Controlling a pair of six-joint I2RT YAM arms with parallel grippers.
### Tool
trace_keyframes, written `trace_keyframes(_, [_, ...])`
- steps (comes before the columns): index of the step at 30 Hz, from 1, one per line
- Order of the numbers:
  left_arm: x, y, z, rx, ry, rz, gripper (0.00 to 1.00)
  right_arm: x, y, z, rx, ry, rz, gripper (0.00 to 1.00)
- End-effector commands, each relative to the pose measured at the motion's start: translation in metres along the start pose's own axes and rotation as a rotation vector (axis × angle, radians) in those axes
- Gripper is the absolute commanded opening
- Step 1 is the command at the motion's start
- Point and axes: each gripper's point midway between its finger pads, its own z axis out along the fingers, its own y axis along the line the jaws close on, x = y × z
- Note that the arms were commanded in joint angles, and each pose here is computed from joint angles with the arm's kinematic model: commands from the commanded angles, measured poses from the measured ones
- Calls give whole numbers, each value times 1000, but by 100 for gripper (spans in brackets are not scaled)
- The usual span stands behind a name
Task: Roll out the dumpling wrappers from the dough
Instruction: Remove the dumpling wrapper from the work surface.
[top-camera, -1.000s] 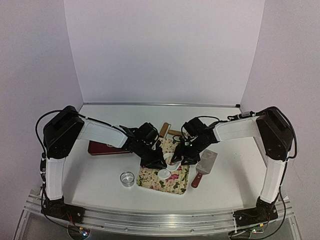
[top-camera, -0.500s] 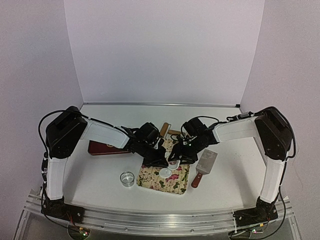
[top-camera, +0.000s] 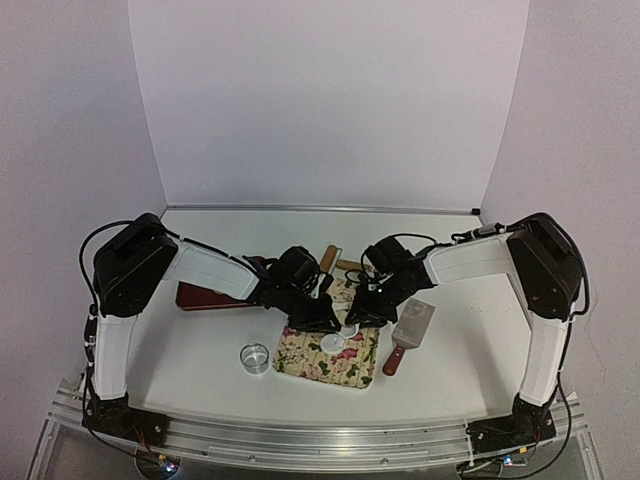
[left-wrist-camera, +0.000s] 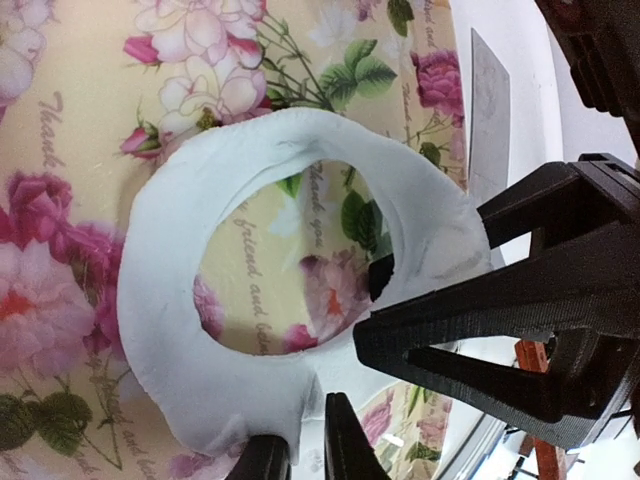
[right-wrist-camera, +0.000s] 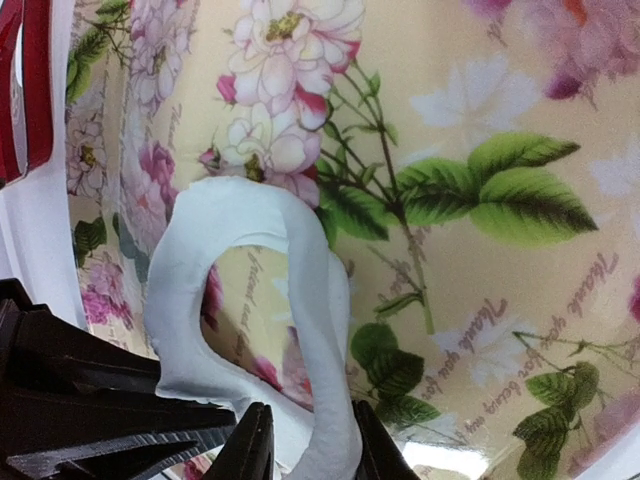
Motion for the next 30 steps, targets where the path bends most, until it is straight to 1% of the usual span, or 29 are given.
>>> trace_keyframes(1, [-16,-17,-24,-12,-80,76,26,-1,-20,-6,122,-30,20,0])
trace_keyframes(4, [-15,-21,-33,-44,-92,127,46,-2,-20,-7,131,-31,22,0])
trace_keyframes(6, [-13,-23,-35,-68,-91,157,54,-3,-20,-7,135,-32,26,0])
trace_keyframes(8, [-6,-21,-33,-98,-75,181,57,-3,-21,-7,139,-32,29,0])
trace_keyframes(15, [11,-22,-10,-254,-22,325,64,-1,-23,-8,146,-31,36,0])
trace_keyframes(21, [15,-20,0,-366,-17,372,67,-1,-23,-8,146,-28,43,0])
trace_keyframes(25, [17,-8,4,-469,-6,385,68,-1,-25,-7,152,-31,45,0])
trace_keyframes(30, [17,-8,6,-478,-12,381,65,-1,-25,-7,152,-31,49,0])
